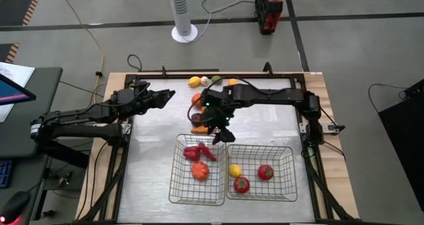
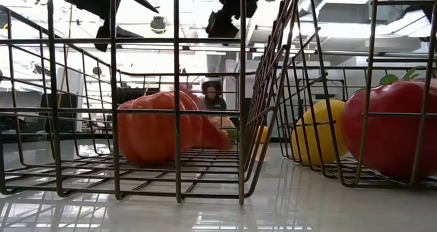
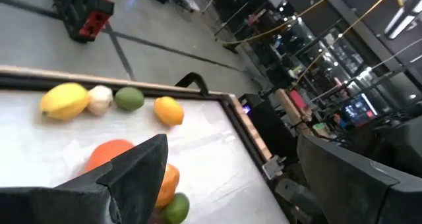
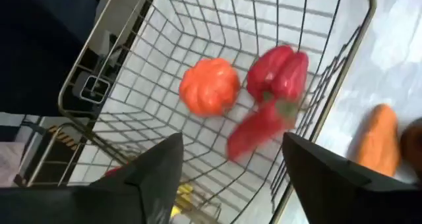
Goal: Sort produce into baskets
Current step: Put the potato into the left wire basket
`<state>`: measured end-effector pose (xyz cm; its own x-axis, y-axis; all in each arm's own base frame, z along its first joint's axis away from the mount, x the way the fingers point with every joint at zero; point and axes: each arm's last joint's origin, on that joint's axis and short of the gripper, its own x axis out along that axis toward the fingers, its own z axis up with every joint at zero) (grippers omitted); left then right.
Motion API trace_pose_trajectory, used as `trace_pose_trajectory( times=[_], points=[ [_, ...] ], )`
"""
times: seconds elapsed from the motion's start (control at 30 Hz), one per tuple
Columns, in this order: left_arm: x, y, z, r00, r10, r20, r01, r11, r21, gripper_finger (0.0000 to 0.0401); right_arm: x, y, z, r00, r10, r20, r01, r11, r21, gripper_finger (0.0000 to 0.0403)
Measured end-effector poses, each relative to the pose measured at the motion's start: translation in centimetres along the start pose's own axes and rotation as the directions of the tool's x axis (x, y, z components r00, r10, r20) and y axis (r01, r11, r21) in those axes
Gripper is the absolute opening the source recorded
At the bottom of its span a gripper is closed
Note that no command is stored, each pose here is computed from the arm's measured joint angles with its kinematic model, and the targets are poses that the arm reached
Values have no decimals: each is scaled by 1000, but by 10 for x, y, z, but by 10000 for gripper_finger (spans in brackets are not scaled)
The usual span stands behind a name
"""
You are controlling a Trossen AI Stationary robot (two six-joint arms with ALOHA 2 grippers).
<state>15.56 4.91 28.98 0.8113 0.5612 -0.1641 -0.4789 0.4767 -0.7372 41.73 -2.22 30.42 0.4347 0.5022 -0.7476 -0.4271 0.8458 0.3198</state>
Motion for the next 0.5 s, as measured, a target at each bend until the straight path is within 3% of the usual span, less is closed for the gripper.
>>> trace_pose_trajectory(
  times=[0.13, 0.27, 0.5],
  points=[
    [0, 2, -3, 999, 8, -42, -10, 1000, -27, 324, -12, -12, 2, 994, -108, 24, 108, 994, -18, 298],
    [0, 4, -4, 998, 21, -64, -23, 999, -28, 324, -34, -42, -6, 968, -249, 34, 247, 967, 68, 296],
    [0, 3, -3, 999, 17, -50, -20, 998, -52, 324, -68, -102, -42, 930, -367, 38, 351, 912, 210, 292]
  ],
)
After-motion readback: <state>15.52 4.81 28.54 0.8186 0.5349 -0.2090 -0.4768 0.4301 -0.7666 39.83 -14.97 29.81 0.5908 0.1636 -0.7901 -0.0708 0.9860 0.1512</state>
